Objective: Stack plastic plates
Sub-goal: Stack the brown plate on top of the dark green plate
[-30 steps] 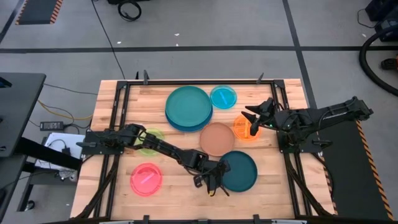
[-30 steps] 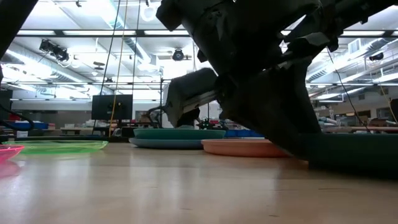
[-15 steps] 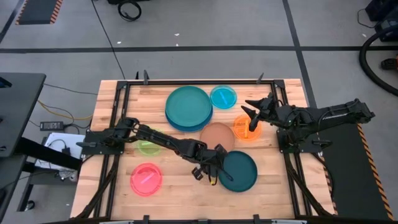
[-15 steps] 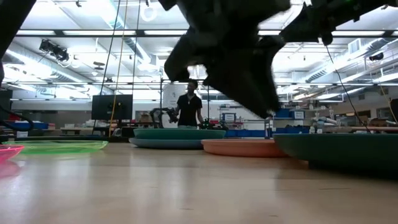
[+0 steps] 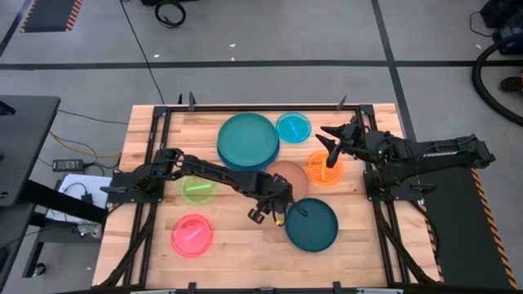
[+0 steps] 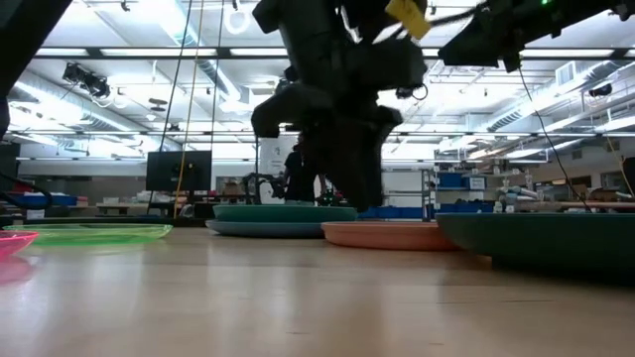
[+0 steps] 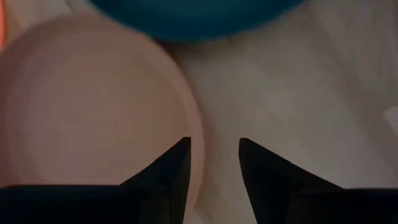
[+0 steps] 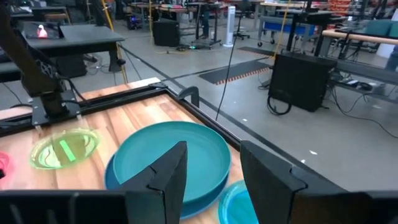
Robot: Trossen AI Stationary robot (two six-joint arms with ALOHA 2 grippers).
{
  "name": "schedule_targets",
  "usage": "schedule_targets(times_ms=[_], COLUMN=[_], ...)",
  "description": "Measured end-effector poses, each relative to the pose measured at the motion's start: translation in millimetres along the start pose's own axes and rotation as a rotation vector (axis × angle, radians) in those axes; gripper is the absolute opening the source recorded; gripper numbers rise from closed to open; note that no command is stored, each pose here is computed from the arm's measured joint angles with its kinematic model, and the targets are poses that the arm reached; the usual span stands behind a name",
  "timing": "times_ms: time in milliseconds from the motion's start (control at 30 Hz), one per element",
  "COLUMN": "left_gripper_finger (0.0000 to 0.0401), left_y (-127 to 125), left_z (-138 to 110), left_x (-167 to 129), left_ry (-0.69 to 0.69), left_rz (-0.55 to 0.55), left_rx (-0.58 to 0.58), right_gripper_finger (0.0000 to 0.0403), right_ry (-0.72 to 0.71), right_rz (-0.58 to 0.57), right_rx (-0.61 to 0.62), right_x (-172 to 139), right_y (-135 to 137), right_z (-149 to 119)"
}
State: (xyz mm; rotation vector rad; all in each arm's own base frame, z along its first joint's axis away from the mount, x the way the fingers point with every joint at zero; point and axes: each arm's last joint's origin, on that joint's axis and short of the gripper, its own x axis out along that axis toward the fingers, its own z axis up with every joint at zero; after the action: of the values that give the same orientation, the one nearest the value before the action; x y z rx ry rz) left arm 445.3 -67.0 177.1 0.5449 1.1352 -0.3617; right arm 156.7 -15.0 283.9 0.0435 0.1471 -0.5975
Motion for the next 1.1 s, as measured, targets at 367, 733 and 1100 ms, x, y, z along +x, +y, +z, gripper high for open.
schedule_targets(times_ms=[367, 733, 1100], left_gripper_finger=[0.0142, 0.0142, 0.0142], left_y=[-2, -12, 3], left_z=[-8, -26, -52], left_x=[-2, -11, -1], left_ry=[0.071, 0.002, -0.078], left_rz=[-0.034, 0.055, 0.112], left_rx=[-0.03, -0.047, -0.05], right_gripper_finger=[0.016, 0.016, 0.016], right_ry=[0.003, 0.002, 0.038], right_rz=[0.0, 0.026, 0.038], right_rx=[-0.01, 0.012, 0.018], right_x=[0, 1, 11], right_y=[0, 0, 6], right_z=[0, 0, -5])
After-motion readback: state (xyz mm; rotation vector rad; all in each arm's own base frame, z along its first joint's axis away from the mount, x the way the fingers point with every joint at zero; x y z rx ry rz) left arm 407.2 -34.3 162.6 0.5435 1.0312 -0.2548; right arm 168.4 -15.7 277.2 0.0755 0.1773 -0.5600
